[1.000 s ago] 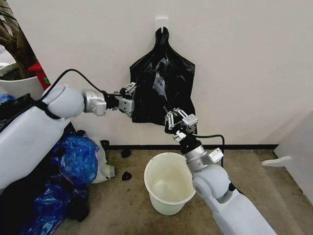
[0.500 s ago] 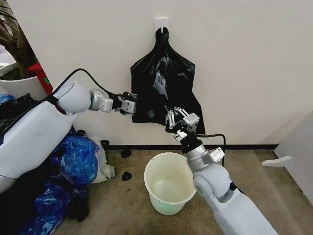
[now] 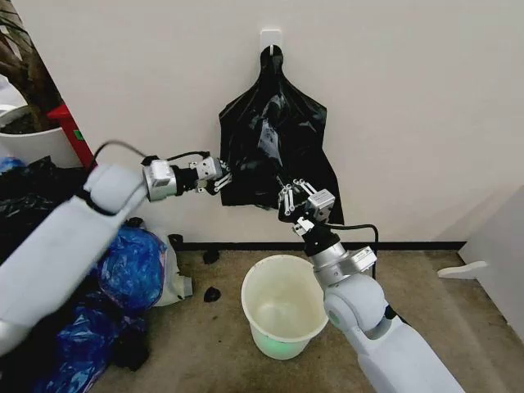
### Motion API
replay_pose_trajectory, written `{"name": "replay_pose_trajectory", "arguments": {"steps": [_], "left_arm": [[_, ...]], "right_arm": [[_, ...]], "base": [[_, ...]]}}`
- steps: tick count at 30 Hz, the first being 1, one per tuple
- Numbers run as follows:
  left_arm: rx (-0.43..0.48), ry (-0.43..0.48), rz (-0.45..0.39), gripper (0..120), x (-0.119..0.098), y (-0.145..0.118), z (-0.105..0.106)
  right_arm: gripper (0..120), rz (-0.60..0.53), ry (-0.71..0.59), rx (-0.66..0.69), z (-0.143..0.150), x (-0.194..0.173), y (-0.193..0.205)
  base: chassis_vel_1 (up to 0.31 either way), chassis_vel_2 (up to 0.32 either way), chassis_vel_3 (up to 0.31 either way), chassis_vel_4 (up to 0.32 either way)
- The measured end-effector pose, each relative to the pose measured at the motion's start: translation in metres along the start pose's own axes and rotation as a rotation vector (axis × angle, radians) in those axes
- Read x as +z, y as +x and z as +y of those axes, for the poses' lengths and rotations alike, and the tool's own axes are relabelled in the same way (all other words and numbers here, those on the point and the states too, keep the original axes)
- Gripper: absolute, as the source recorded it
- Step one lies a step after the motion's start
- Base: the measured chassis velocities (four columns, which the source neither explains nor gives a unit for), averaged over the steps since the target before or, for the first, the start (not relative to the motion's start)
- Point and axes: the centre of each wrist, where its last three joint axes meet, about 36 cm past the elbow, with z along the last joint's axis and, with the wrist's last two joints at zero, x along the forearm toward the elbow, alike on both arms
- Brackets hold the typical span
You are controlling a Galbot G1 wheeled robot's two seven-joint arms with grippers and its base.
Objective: Place the garbage bag over the trash bin.
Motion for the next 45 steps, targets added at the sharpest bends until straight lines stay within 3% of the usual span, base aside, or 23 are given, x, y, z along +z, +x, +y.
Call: {"name": "replay_pose_trajectory", "arguments": {"steps": [2,3,7,9,15,20,26,29,33,37,41,45], "left_arm": [[-0.067,0.118,-0.076,0,0.013,0.005,-0.025],[-0.067,0.118,-0.076,0,0.013,0.005,-0.025],[-0.153,0.325,-0.196,0,0.037,0.017,-0.080],[-0.154,0.380,-0.233,0,0.041,0.020,-0.100],[-0.109,0.411,-0.316,0,0.037,0.023,-0.133],[-0.104,0.411,-0.349,0,0.032,0.031,-0.149],[-0.122,0.369,-0.357,0,0.025,0.058,-0.162],[-0.141,0.310,-0.342,0,0.021,0.083,-0.161],[-0.138,0.277,-0.354,0,0.011,0.094,-0.157],[-0.125,0.283,-0.397,0,-0.006,0.093,-0.155],[-0.114,0.310,-0.428,0,-0.016,0.086,-0.153],[-0.088,0.420,-0.452,0,-0.031,0.066,-0.153]], "right_arm": [[0,0.001,-0.055,0.023,0.004,-0.005,0.003],[0,0.001,-0.055,0.023,0.004,-0.005,0.003],[0,0.002,-0.196,0.076,0.013,-0.025,0.018],[0,0.006,-0.276,0.105,0.022,-0.038,0.027],[0,0.029,-0.429,0.153,0.045,-0.067,0.051],[0,0.041,-0.452,0.169,0.053,-0.078,0.067],[0,0.045,-0.402,0.205,0.061,-0.087,0.089],[0,0.033,-0.327,0.217,0.063,-0.086,0.103],[0,-0.018,-0.198,0.194,0.064,-0.085,0.113],[0,-0.111,-0.045,0.125,0.058,-0.087,0.115],[0,-0.129,-0.018,0.113,0.053,-0.089,0.111],[0,-0.150,-0.005,0.135,0.047,-0.092,0.099]], "base": [[0.000,0.000,0.000,0.000],[0.000,0.000,0.000,0.000],[0.000,0.000,0.000,0.000],[0.000,0.000,0.000,0.000],[0.000,0.000,0.000,0.000],[0.000,0.000,0.000,0.000],[0.000,0.000,0.000,0.000],[0.000,0.000,0.000,0.000],[0.000,0.000,0.000,0.000],[0.000,0.000,0.000,0.000],[0.000,0.000,0.000,0.000],[0.000,0.000,0.000,0.000]]}}
